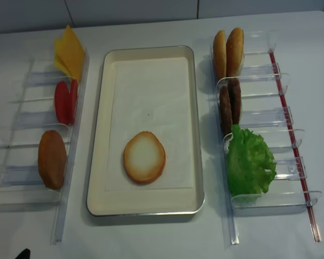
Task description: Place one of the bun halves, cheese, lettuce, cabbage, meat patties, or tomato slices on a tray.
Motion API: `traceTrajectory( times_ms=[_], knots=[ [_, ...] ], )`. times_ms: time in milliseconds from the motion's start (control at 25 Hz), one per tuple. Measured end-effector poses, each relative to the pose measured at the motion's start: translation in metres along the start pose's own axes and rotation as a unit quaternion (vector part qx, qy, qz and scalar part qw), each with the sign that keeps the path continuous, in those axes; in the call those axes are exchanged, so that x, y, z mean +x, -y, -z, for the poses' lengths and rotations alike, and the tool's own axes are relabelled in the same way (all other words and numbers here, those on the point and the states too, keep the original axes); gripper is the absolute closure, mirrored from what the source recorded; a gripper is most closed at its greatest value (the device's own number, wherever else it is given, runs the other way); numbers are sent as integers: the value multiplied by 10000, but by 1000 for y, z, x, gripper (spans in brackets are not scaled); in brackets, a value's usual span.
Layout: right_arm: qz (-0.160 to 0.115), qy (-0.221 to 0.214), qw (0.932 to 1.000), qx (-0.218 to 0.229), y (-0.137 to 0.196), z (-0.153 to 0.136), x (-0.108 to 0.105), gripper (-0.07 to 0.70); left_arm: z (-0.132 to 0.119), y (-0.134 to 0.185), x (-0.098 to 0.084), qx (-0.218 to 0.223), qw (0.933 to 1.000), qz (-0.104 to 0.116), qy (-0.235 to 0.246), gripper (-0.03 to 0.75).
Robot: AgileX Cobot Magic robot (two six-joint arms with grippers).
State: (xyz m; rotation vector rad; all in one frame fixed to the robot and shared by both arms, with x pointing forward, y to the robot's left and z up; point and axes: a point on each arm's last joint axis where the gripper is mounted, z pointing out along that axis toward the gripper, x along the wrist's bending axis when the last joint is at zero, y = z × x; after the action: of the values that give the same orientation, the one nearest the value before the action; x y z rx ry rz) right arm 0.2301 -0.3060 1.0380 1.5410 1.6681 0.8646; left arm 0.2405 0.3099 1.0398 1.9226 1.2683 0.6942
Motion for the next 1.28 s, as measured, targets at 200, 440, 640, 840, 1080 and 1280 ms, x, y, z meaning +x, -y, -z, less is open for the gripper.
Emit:
traceTrajectory(
  times_ms=[200, 440, 640, 840, 1080, 1280],
  knots=[
    [0, 0, 10000, 0, 0, 0, 0, 275, 0, 0, 0, 0, 10000, 0, 0, 193],
    [0, 0, 10000, 0, 0, 0, 0, 308, 0, 0, 0, 11, 9997, 137, -184, 194],
    [0, 0, 10000, 0, 0, 0, 0, 343, 1, 1, 0, 36, 9971, 452, -608, 194],
    [0, 0, 10000, 0, 0, 0, 0, 370, 2, 2, -1, 70, 9892, 873, -1173, 194],
    [0, 0, 10000, 0, 0, 0, 0, 372, 3, 2, -2, 95, 9798, 1194, -1604, 194],
    [0, 0, 10000, 0, 0, 0, 0, 374, 3, 2, -2, 98, 9785, 1228, -1651, 194]
  ],
)
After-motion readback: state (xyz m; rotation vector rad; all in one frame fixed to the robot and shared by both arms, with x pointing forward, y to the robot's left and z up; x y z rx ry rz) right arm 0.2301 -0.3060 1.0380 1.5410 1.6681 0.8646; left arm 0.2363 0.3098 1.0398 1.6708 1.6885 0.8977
